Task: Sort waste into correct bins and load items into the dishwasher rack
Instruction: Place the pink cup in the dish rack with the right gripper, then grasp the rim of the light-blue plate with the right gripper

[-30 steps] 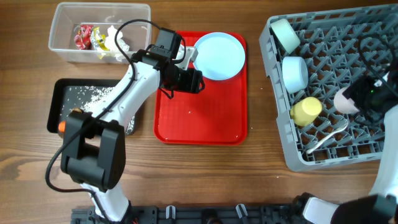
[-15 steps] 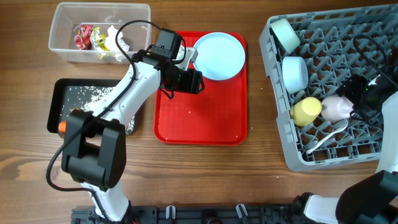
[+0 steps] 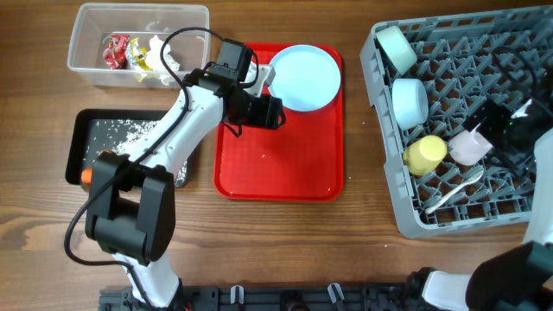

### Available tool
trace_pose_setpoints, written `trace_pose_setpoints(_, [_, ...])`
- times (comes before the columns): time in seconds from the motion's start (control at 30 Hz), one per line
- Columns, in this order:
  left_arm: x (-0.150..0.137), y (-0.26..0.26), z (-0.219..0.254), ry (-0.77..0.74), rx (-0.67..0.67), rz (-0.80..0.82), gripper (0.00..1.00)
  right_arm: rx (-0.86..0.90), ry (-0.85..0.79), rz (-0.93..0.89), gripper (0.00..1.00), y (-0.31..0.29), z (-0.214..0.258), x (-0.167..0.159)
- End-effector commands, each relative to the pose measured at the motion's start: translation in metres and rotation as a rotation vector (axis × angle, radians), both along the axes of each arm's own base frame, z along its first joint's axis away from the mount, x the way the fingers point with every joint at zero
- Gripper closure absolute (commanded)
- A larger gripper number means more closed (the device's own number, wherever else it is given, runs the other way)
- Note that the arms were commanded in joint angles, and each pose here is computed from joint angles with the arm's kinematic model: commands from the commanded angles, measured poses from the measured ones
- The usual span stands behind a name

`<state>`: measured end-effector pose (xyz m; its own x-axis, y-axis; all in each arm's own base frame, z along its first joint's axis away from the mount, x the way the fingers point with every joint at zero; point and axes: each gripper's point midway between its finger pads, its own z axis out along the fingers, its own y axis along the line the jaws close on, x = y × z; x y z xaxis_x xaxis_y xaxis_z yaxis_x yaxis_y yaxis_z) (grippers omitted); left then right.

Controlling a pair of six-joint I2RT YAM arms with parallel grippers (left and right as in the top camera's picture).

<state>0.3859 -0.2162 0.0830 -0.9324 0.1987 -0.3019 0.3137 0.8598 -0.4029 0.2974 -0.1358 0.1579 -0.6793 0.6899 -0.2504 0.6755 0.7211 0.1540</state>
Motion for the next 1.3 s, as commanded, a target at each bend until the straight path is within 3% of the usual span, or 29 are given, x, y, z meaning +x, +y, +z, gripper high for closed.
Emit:
trace_pose_setpoints(0.0, [0.014,-0.008,-0.002,-0.077,0.006,-0.012,0.24,-0.047,-0.210,0.151,0.00,0.026,0.074,0.013])
trace_pose_setpoints(0.13, [0.031,-0.019,-0.007,-0.165,0.043,-0.008,0.22,-0.090,-0.322,0.241,0.00,0.058,0.114,0.011])
trace_pose_setpoints(0.33, [0.040,-0.032,-0.040,-0.139,0.059,0.078,0.24,-0.058,-0.376,0.378,0.00,0.114,0.127,0.014])
trace_pose_setpoints(0.43, [0.046,-0.016,-0.052,-0.109,0.112,0.207,0.30,-0.019,-0.398,0.451,0.00,0.148,0.126,0.027])
trace_pose_setpoints(0.57, [0.058,0.024,-0.043,-0.083,0.141,0.401,0.23,0.034,-0.444,0.544,0.00,0.201,0.120,0.059])
trace_pose_setpoints(0.7, [0.058,0.073,-0.020,-0.033,0.136,0.554,0.22,0.087,-0.431,0.553,0.00,0.243,0.089,0.097])
trace_pose_setpoints(0.9, [0.045,0.115,0.004,0.008,0.160,0.633,0.20,0.166,-0.276,0.425,0.07,0.273,-0.008,0.144])
trace_pose_setpoints(1.17, [0.038,0.119,-0.001,0.039,0.179,0.633,0.20,0.189,-0.140,0.345,0.19,0.280,-0.088,0.156])
trace_pose_setpoints(1.27, [0.038,0.119,-0.001,0.038,0.179,0.634,0.20,0.194,-0.121,0.349,0.30,0.291,-0.105,0.157])
